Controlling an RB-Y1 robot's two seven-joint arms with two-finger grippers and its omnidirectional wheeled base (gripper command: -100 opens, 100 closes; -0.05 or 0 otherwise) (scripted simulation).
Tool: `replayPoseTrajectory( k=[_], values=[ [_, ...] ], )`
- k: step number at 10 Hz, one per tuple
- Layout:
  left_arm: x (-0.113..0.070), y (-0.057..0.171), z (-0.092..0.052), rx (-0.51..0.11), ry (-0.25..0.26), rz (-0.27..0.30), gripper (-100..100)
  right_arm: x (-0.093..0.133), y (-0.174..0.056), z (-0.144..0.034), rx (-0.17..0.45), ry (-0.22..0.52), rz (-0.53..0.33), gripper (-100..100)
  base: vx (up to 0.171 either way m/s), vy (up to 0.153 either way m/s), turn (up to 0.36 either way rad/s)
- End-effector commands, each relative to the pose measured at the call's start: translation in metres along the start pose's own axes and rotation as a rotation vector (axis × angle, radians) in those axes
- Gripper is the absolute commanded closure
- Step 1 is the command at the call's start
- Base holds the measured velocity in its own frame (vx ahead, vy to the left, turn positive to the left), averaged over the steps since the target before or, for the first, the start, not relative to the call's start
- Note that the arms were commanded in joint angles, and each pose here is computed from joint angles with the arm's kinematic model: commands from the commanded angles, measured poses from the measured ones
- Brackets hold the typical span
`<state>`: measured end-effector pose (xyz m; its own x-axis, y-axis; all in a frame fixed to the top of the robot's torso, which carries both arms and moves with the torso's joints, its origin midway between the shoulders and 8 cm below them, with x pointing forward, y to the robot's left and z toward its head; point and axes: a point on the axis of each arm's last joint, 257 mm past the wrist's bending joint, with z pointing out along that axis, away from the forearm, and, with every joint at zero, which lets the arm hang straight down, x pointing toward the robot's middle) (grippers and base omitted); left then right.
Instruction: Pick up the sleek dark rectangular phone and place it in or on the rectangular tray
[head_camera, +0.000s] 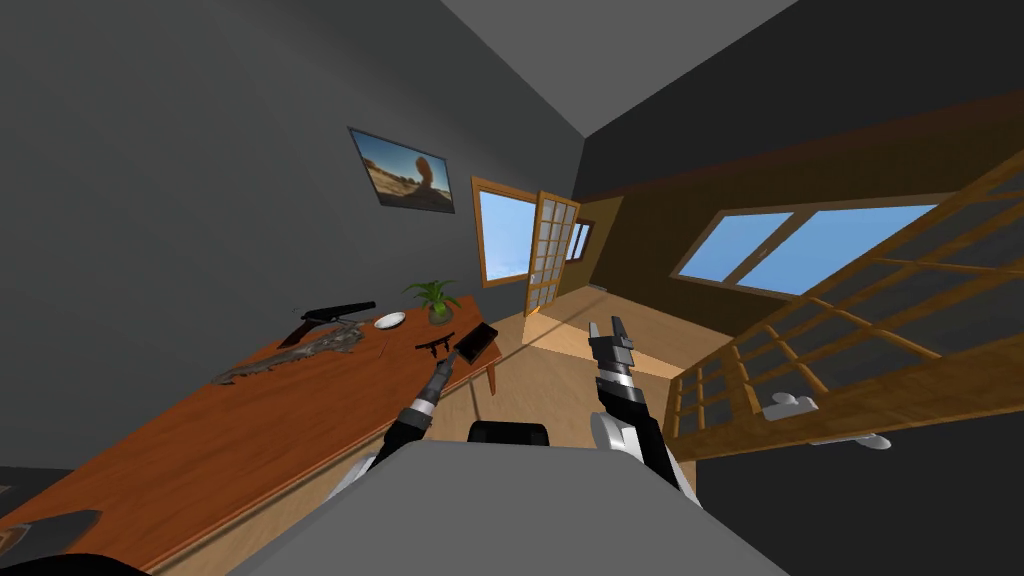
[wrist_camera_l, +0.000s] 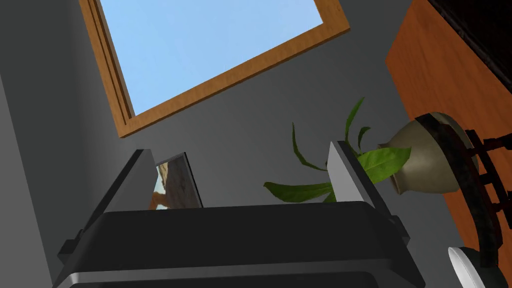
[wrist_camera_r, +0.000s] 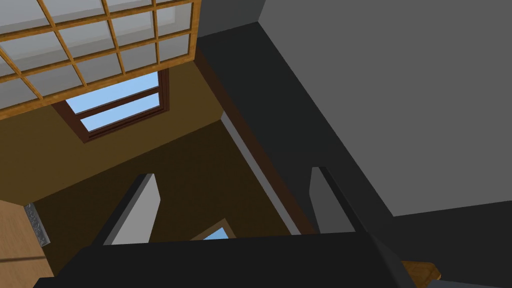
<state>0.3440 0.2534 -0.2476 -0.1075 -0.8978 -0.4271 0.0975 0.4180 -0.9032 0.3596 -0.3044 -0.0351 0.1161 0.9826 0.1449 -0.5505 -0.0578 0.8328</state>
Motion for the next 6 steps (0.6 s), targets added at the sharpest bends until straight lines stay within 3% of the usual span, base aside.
replayPoseTrajectory(
  k=[1,3,4,6],
  values=[
    [0.004,0.021,-0.008,-0.048,0.028,0.012,-100,0.000,0.000,0.000,0.000,0.000,0.000,0,-0.022,-0.040,-0.037],
    [0.016,0.066,-0.030,-0.155,0.098,0.043,-100,0.000,0.000,0.000,0.000,0.000,0.000,0,-0.013,-0.046,-0.129],
    [0.017,0.076,-0.034,-0.175,0.102,0.043,-100,0.000,0.000,0.000,0.000,0.000,0.000,0,-0.005,-0.041,-0.064],
    [0.022,0.121,-0.062,-0.286,0.168,0.082,-100,0.000,0.000,0.000,0.000,0.000,0.000,0,0.001,-0.055,-0.167]
  ],
)
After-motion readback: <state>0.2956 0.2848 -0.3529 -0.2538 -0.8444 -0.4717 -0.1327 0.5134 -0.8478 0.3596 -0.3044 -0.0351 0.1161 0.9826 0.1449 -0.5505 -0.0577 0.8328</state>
